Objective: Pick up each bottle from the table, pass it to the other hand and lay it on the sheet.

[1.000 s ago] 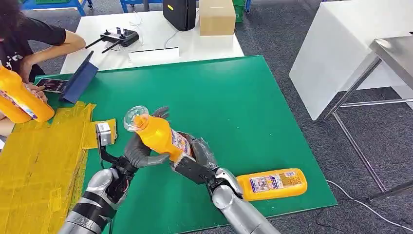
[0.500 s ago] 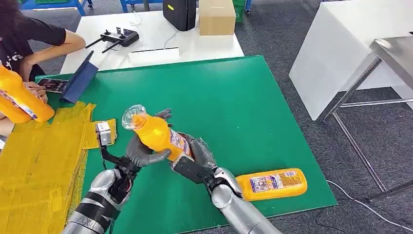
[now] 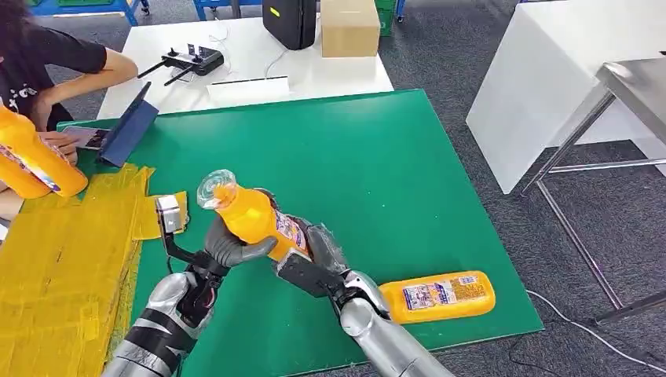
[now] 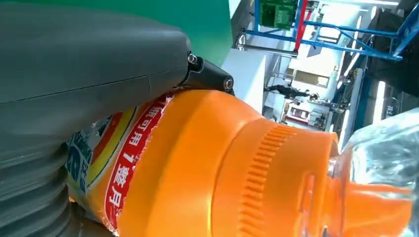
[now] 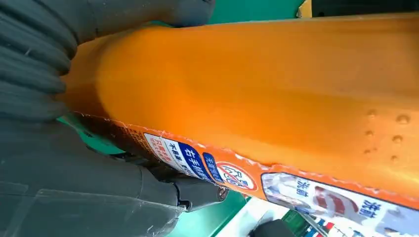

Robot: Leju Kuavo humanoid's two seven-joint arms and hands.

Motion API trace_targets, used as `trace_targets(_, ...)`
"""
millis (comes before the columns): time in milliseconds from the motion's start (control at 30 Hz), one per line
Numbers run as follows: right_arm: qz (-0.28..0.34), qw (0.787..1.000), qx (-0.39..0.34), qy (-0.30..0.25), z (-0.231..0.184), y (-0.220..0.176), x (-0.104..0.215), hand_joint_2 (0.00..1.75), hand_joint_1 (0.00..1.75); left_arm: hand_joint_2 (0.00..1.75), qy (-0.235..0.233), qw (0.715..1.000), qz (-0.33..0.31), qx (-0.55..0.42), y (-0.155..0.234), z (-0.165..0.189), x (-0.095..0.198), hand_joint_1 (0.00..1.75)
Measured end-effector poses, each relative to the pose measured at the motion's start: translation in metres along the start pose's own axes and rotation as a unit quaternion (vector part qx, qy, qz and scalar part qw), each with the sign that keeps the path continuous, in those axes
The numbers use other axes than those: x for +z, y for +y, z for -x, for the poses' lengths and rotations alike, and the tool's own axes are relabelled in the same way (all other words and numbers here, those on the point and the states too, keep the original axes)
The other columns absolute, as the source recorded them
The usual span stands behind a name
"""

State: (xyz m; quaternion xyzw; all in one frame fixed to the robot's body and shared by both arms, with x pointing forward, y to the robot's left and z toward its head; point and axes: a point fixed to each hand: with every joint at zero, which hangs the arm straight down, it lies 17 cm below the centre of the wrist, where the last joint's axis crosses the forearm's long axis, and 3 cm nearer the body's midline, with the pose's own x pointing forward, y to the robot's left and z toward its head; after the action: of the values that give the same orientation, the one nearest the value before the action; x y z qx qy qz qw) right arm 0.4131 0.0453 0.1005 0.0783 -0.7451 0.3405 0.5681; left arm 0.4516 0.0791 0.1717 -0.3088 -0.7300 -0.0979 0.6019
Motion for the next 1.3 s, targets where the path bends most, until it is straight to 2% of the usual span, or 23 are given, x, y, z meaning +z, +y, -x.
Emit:
trace_targets(167, 0.001, 1.000, 0.000, 0.000, 0.000, 0.000, 0.000, 1.75, 1.75, 1.75, 0.000, 1.000, 0.000, 0.001, -0.001, 0.000, 0.000, 1.75)
trace_targets(200, 0.001, 1.000, 0.000, 0.000, 0.000, 0.000, 0.000, 1.75, 1.54, 1.75, 0.000, 1.000, -0.001, 0.001, 0.000, 0.000, 0.000, 1.75)
trace_targets(233, 0.003, 1.000, -0.001, 0.000, 0.000, -0.001, 0.000, 1.75, 0.19, 1.75, 0.000, 1.000, -0.002, 0.000, 0.000, 0.000, 0.000, 1.75)
trace_targets(267, 0.005, 1.000, -0.001, -0.001, 0.000, -0.001, 0.000, 1.75, 0.00, 1.75, 0.001, 1.000, -0.004, -0.003, 0.001, 0.001, -0.001, 1.75)
trace_targets(400, 0.021, 1.000, 0.003, -0.005, -0.002, -0.008, 0.000, 1.75, 0.00, 1.75, 0.011, 0.996, -0.031, -0.084, 0.014, 0.004, -0.007, 1.75)
trace_targets(467, 0.031, 0.999, 0.004, -0.013, -0.006, -0.015, 0.002, 1.75, 0.00, 1.75, 0.011, 0.982, -0.067, -0.175, 0.032, 0.000, -0.013, 1.75)
trace_targets(533, 0.047, 0.999, 0.003, -0.023, -0.013, -0.028, 0.006, 1.75, 0.00, 1.75, 0.006, 0.941, -0.122, -0.315, 0.062, -0.013, -0.014, 1.75)
trace_targets(600, 0.058, 0.998, -0.002, -0.031, -0.018, -0.037, 0.011, 1.75, 0.00, 1.75, -0.003, 0.900, -0.151, -0.409, 0.078, -0.028, -0.011, 1.75)
trace_targets(700, 0.075, 0.996, -0.001, -0.048, -0.030, -0.054, 0.016, 1.75, 0.00, 1.75, -0.008, 0.865, -0.181, -0.467, 0.098, -0.046, -0.007, 1.75)
trace_targets(733, 0.083, 0.995, 0.001, -0.055, -0.035, -0.059, 0.019, 0.00, 0.00, 1.75, -0.010, 0.851, -0.192, -0.489, 0.106, -0.053, -0.005, 1.75)
trace_targets(767, 0.089, 0.994, 0.002, -0.059, -0.037, -0.062, 0.023, 0.00, 0.00, 1.75, -0.011, 0.838, -0.201, -0.508, 0.113, -0.059, -0.002, 1.75)
trace_targets(867, 0.111, 0.991, 0.011, -0.076, -0.048, -0.083, 0.028, 0.00, 0.00, 1.75, -0.018, 0.764, -0.251, -0.594, 0.140, -0.089, 0.008, 1.75)
trace_targets(900, 0.118, 0.990, 0.012, -0.080, -0.050, -0.088, 0.031, 0.00, 0.00, 1.75, -0.016, 0.714, -0.275, -0.643, 0.150, -0.102, 0.014, 1.75)
trace_targets(933, 0.125, 0.988, 0.013, -0.085, -0.054, -0.094, 0.033, 1.75, 0.00, 1.75, -0.012, 0.650, -0.299, -0.698, 0.158, -0.116, 0.021, 1.75)
trace_targets(1000, 0.134, 0.986, 0.013, -0.094, -0.061, -0.101, 0.037, 1.75, 0.00, 1.75, 0.003, 0.541, -0.323, -0.776, 0.172, -0.134, 0.032, 1.75)
trace_targets(1033, 0.138, 0.986, 0.014, -0.098, -0.063, -0.105, 0.038, 1.75, 0.00, 1.75, 0.017, 0.505, -0.330, -0.798, 0.182, -0.140, 0.037, 1.75)
trace_targets(1067, 0.141, 0.985, 0.014, -0.100, -0.064, -0.109, 0.039, 1.75, 0.00, 1.75, 0.033, 0.480, -0.339, -0.808, 0.193, -0.144, 0.043, 1.75)
trace_targets(1167, 0.148, 0.984, 0.014, -0.102, -0.066, -0.115, 0.043, 1.75, 0.00, 1.75, 0.083, 0.435, -0.374, -0.815, 0.226, -0.155, 0.060, 1.75)
trace_targets(1300, 0.152, 0.983, 0.015, -0.105, -0.068, -0.118, 0.045, 1.75, 0.00, 1.75, 0.090, 0.406, -0.365, -0.833, 0.237, -0.160, 0.063, 1.75)
